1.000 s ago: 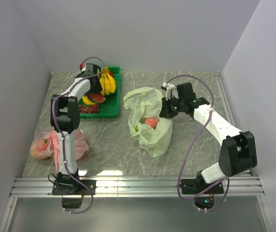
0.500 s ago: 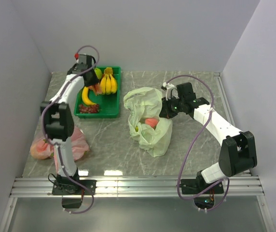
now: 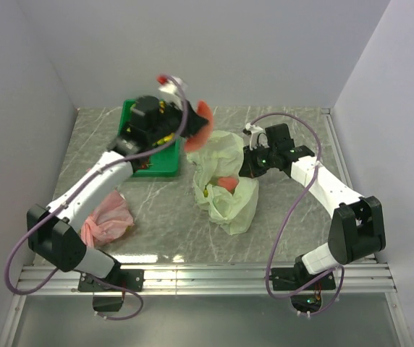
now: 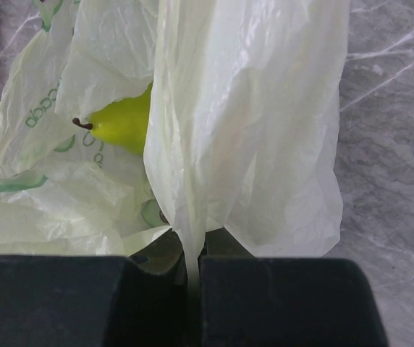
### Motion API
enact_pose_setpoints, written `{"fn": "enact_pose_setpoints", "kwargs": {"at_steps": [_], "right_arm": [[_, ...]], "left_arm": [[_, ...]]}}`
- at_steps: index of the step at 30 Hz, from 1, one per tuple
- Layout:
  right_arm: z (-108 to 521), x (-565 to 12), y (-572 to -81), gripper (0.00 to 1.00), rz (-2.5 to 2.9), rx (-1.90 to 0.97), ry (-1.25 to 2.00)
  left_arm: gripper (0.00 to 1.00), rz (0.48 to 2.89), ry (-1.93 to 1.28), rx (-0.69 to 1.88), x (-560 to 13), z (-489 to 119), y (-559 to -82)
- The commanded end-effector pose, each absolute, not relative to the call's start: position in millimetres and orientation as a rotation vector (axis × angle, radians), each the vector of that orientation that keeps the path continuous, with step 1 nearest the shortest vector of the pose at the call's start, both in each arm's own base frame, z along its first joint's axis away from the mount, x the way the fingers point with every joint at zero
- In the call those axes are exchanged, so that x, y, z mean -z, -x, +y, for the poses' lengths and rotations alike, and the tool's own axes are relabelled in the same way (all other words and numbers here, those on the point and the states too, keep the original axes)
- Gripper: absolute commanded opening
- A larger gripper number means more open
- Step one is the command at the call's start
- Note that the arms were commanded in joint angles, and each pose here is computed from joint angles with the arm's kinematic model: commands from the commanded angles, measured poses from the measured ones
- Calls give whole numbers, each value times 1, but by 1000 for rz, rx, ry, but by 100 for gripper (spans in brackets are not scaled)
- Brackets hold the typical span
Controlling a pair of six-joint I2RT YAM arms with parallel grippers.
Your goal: Place the fake fruits into the plastic bag and tie a complex knot
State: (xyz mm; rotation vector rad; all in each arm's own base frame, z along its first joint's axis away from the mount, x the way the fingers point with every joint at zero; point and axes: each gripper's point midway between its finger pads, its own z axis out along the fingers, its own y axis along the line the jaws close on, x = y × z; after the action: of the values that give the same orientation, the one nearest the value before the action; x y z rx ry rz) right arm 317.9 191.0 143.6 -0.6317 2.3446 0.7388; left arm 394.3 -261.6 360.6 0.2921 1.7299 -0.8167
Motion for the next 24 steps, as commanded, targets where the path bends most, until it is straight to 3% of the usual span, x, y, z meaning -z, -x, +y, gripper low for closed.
{"fn": "enact_pose_setpoints", "kwargs": {"at_steps": [1,5,12,15,16,19,22,24], "right_arm": [[191,-166,-324,0,2299,-756,608],[184,-171,-328,0,2300,-762,580],[185,-172,-330,0,2298,-783,585],[182,-171,-331,0,2301,-773,579],[180,-170,-331,0,2302,-767,577],[174,-170,-332,0,2297,-735,579],[173,-168,-331,0,2294,-724,584],[173,-167,-331,0,2295,-723,586]], "left_arm": [[5,1596,-516,849,-355,-309,-370],[17,1592,-615,830,-317,-349,-353],[23,1631,-682,766,-258,-398,-351],[37,1682,-721,751,-238,-402,-349],[54,1695,-729,751,-236,-402,-346],[90,1727,-730,735,-242,-393,-341],[99,1731,-732,725,-260,-380,-335],[99,1709,-716,762,-288,-370,-328]]}}
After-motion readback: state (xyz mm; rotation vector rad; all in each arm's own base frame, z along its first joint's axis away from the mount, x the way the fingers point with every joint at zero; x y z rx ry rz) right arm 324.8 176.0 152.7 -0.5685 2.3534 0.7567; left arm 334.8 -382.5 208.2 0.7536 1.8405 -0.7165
